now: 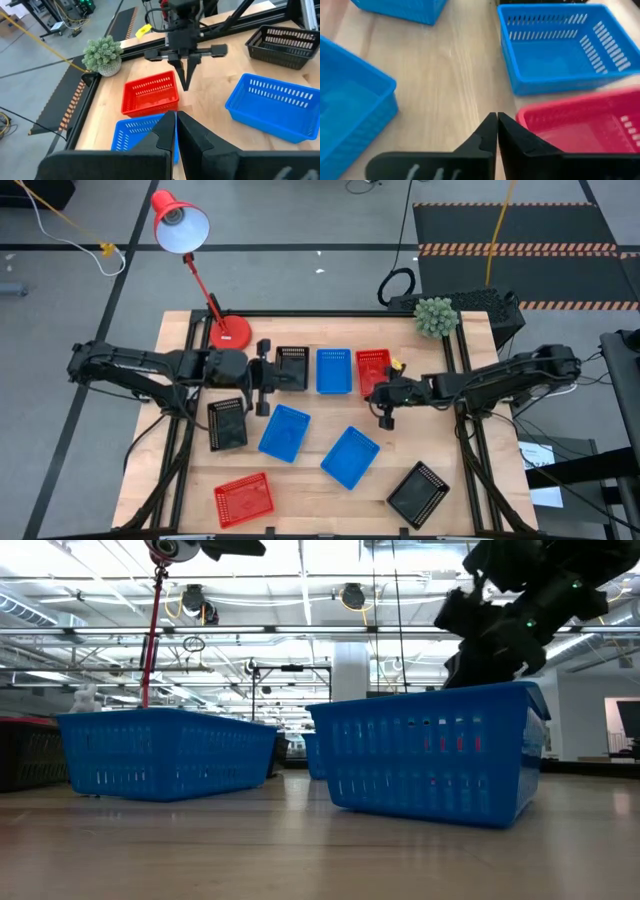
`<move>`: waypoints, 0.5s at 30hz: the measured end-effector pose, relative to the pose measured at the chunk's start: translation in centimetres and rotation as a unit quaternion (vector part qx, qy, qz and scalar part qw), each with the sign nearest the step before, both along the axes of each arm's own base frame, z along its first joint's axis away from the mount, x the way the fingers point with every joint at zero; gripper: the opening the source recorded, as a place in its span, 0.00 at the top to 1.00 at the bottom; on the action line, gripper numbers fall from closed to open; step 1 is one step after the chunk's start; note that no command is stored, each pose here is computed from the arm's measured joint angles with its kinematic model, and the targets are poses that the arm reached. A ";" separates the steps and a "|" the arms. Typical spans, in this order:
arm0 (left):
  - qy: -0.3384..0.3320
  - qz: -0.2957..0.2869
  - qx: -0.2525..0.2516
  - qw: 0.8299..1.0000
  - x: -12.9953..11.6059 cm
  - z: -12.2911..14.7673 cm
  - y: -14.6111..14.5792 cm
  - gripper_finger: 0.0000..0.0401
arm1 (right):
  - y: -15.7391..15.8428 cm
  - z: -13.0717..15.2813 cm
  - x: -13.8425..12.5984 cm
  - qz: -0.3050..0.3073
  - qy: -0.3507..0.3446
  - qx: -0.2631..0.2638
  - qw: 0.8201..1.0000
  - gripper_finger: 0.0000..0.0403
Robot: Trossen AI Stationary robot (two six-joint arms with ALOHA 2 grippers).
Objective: Stack baskets by color
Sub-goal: Stack the middle right red bin on the top red bin
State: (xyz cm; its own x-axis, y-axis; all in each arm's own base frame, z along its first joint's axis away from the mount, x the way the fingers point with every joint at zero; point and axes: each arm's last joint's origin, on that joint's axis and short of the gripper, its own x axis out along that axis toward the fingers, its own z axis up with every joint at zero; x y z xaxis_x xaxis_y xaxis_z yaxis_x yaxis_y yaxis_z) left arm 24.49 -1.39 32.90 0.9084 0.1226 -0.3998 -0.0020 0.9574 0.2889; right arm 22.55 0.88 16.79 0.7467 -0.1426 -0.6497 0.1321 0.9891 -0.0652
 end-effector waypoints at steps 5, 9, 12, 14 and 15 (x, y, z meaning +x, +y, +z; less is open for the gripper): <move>0.001 0.003 -0.003 1.000 0.0 0.0 0.1 0.95 | 0.0 -0.4 1.7 -0.004 0.026 -0.015 1.000 1.00; 0.001 0.002 -0.003 1.000 0.0 0.0 0.1 0.95 | -0.1 -1.3 2.5 -0.006 0.051 -0.017 0.999 1.00; 0.001 0.002 -0.003 1.000 0.0 0.0 0.1 0.95 | -0.4 -1.8 2.9 -0.015 0.062 -0.024 0.998 1.00; 0.001 0.002 -0.003 1.000 0.0 0.0 0.1 0.95 | -0.5 -2.0 3.0 -0.030 0.066 -0.036 0.997 1.00; 0.001 0.002 -0.003 1.000 0.0 0.0 0.1 0.95 | -0.6 -2.1 3.1 -0.036 0.067 -0.041 0.996 1.00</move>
State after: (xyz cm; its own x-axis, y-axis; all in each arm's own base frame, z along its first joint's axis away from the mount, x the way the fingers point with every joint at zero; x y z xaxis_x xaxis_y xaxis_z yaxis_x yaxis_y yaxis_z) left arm 24.48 -1.32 32.89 0.9072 0.1242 -0.4019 -0.0059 0.9591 0.2830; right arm 25.64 0.28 14.74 0.6392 -0.2498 -0.7273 0.1877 0.9678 -0.1675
